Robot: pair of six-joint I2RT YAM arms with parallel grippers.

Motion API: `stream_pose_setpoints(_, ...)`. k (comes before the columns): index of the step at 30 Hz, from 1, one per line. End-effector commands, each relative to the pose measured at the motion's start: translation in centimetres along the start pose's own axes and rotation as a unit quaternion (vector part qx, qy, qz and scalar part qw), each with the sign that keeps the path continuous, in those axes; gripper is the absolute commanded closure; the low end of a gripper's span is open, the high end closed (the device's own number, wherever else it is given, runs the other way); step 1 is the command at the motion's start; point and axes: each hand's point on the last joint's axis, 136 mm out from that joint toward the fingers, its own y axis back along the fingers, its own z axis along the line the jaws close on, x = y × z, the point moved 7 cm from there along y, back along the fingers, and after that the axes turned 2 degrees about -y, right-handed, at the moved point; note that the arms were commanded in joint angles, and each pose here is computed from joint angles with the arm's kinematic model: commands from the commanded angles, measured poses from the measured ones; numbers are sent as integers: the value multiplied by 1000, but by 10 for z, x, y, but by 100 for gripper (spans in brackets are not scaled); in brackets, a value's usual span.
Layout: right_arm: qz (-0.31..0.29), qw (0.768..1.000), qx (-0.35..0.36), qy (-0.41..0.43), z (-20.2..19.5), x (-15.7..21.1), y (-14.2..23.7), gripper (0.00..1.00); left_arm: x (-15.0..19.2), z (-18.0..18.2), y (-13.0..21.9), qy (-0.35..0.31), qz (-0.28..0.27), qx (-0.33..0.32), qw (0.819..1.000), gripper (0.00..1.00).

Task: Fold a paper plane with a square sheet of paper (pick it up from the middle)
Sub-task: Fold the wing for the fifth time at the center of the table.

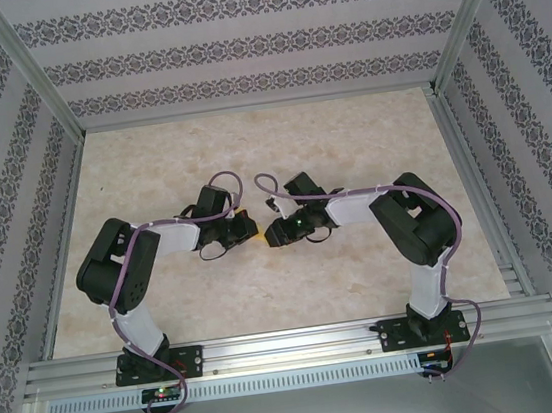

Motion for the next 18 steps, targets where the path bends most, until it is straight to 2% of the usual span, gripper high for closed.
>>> stream_pose_setpoints(1, -1, 997, 51, 51, -5, -3, 4, 73, 5, 13, -7, 22, 8, -48, 999, 98)
stream_pose_setpoints(10, -1, 994, 80, 81, -5, -4, 2, 76, 3, 11, -6, 24, 15, -50, 998, 98)
stream_pose_setpoints(18, 2, 994, 79, 76, -6, -2, 1, 89, -1, 3, -2, 13, 14, -40, 999, 98)
